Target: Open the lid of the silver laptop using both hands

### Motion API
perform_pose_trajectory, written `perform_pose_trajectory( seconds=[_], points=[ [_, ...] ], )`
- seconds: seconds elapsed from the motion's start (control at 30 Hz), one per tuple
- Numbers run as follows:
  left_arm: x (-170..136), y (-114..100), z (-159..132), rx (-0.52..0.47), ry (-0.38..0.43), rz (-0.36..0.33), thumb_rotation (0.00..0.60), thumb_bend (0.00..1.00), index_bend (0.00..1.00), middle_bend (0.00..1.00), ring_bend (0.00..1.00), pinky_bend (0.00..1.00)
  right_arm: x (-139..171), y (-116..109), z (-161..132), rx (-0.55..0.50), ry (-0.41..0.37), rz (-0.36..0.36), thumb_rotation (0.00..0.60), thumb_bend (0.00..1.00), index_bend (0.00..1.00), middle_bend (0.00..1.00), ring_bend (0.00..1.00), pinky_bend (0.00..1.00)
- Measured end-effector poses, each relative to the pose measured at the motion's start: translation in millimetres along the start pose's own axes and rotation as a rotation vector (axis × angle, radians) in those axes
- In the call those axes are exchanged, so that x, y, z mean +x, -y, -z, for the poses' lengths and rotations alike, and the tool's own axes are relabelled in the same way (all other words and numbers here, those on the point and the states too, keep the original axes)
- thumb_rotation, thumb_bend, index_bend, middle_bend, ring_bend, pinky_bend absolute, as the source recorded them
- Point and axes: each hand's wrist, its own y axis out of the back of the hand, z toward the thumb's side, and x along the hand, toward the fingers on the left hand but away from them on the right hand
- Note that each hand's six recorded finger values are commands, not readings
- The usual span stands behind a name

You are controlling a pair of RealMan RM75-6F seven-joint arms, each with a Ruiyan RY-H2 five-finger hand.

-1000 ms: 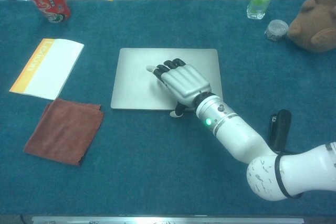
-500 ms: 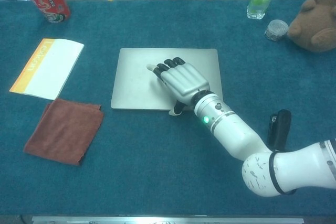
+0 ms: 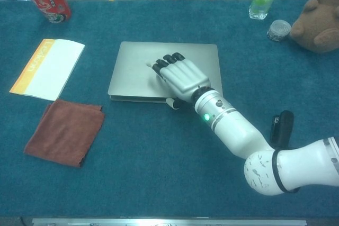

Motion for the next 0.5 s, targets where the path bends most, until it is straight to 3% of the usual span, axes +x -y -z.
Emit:
perform_pose_trajectory(
  seconds=[0.33,0.5],
  points=[
    [21.3,13.2,-1.1,0.041,0.043,0.075,0.600,0.47,0.16,0.16,0.08,0.02,-8.9,-25.7,1.1,0.027,0.011,0.054,0.600,0.36,0.05,0.13,0.00,0.06],
    [30.5,23.9,-8.1,0.042,0.092,0.146,0.600,0.47,0.16,0.18,0.09,0.04,-14.1,-39.2,0.8,0.043,0.017,0.081,0.600,0.36,0.05,0.13,0.00,0.06]
  ],
)
